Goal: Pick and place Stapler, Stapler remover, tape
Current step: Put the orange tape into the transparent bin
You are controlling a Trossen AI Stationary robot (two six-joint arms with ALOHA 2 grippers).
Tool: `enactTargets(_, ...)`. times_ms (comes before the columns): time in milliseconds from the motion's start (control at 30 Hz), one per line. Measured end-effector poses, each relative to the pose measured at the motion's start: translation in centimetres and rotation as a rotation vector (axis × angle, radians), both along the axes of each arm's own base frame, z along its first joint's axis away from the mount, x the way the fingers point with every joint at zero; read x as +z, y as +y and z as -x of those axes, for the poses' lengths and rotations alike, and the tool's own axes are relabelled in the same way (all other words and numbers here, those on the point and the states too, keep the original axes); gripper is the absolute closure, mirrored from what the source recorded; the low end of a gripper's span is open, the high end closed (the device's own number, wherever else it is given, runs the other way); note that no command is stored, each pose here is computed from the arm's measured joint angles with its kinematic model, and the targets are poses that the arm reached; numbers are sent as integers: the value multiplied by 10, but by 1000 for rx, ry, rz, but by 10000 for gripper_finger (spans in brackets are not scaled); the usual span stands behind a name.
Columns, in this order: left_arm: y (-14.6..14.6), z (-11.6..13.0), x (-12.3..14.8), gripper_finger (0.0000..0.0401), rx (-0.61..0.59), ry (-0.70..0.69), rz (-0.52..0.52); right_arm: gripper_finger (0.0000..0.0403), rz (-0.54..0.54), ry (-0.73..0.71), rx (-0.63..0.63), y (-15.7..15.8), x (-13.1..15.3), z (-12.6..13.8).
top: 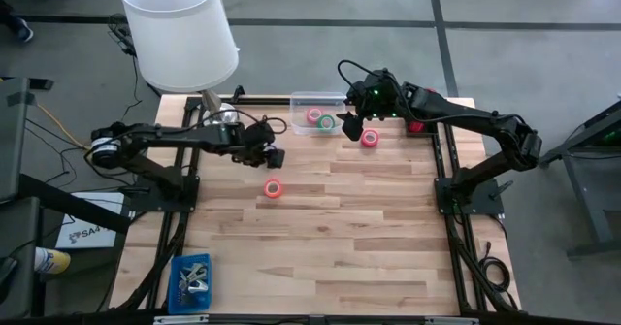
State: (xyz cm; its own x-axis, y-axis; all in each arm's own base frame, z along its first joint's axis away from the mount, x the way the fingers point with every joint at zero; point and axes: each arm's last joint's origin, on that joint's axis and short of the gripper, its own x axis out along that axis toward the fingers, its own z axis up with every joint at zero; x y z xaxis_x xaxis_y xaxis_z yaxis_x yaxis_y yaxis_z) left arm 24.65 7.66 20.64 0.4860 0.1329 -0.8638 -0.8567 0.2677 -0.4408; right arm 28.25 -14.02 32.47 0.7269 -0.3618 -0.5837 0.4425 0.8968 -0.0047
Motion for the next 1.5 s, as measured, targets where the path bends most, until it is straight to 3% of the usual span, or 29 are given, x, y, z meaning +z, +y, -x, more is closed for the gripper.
enactTargets(767,5,-4,-5,142,-4,-4,-3,164,-4,13,-8,0,-1,1)
enactTargets(1267,-1,-11,-38,142,-253,97,193,164,-17,38,-10,1,-3,2)
enactTargets(1500,-2,-12,-34,142,-329,106,190,164,-34,35,-25,1,-4,3)
